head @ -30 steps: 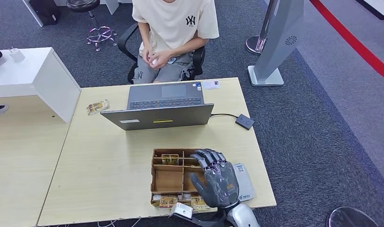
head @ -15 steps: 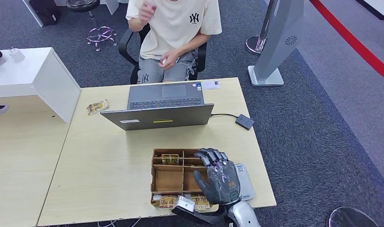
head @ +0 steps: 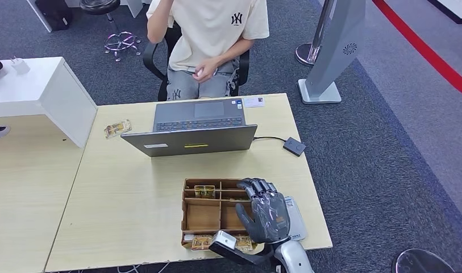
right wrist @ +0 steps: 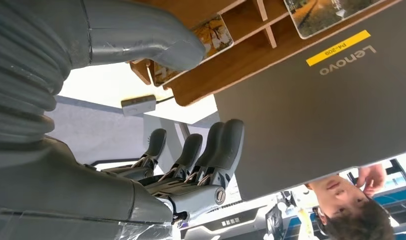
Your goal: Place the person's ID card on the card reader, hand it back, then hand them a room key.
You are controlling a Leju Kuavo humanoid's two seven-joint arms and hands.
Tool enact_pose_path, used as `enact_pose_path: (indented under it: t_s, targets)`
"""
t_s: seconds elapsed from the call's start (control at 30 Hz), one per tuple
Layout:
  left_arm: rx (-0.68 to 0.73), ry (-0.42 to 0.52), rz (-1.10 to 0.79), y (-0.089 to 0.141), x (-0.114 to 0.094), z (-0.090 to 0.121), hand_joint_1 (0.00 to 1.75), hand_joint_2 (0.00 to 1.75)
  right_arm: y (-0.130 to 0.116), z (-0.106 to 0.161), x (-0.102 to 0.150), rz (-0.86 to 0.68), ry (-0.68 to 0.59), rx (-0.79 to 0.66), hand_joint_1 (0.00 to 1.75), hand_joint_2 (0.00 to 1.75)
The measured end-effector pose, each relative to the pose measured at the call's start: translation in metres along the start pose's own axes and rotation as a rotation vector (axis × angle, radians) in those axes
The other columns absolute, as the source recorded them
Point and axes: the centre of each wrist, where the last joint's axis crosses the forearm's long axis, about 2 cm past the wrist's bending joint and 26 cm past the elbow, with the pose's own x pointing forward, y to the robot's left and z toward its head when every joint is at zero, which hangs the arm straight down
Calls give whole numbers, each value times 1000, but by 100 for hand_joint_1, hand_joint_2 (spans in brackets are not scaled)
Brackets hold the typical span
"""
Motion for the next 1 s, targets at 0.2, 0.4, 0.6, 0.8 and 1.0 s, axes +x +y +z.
enact_pose_path:
  t_s: [0.2, 0.4, 0.6, 0.8, 1.0]
  targets:
    - [1, 0, -3, 0, 0, 0, 0, 0, 4, 1, -5, 9, 17, 19, 74, 175]
    - [1, 0, -3, 0, 0, 0, 0, 0, 7, 2, -7, 12, 27, 30, 76, 175]
    - [1, 0, -3, 0, 0, 0, 0, 0, 9, 5, -8, 16, 37, 46, 120, 175]
    - [0, 0, -3, 0, 0, 0, 0, 0, 12, 8, -9, 18, 51, 63, 175, 175]
    - [0, -1, -3, 0, 0, 0, 0, 0, 13, 8, -11, 20, 56, 65, 175, 175]
